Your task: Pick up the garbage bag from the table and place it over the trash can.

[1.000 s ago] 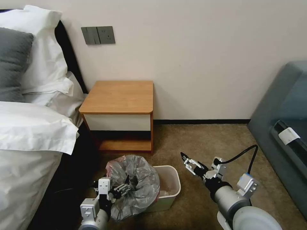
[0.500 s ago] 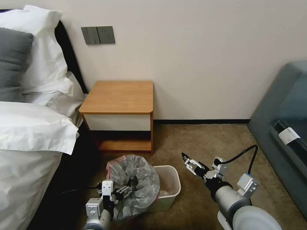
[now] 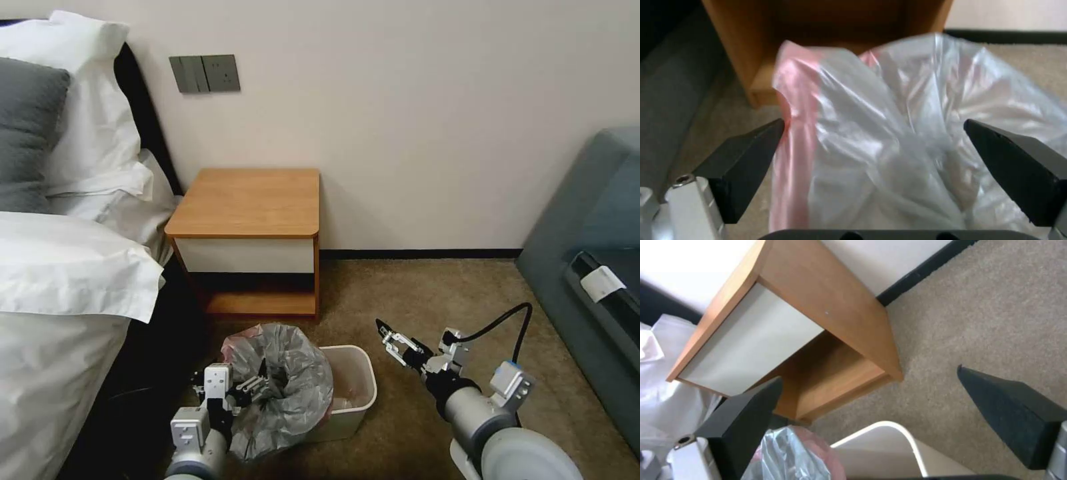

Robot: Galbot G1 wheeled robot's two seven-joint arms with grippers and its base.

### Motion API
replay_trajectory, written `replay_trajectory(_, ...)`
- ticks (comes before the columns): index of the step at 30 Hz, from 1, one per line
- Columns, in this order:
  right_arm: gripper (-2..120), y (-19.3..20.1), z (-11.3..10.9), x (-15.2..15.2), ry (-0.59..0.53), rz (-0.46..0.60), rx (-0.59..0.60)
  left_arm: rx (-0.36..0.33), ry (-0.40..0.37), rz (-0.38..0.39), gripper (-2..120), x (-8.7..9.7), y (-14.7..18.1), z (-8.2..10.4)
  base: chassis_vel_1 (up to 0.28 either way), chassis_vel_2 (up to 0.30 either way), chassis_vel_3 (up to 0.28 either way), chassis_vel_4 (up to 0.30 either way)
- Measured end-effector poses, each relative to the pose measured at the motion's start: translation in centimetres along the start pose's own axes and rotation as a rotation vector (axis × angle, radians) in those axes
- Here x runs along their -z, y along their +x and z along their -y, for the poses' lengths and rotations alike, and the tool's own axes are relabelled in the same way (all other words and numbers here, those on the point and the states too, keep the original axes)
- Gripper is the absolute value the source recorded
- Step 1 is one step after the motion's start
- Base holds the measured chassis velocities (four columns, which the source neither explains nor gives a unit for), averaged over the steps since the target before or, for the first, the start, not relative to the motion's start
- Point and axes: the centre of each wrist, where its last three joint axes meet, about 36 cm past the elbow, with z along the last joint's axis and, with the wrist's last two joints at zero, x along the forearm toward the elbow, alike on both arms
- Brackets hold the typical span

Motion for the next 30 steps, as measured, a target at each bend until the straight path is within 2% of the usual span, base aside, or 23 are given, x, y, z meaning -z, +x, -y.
replay_trajectory(16,100,0.1,0.1,-0.2,-0.008,0.011,-0.015,0.004,0.010,-0.065,100,-2.2,-2.1,-0.3,0.000,0.000,0.000,0.000)
replay_trajectory(30,100,0.0,0.2,-0.1,-0.008,0.023,-0.024,-0.001,0.060,-0.113,99,-2.8,-3.9,-0.1,0.000,0.000,0.000,0.000)
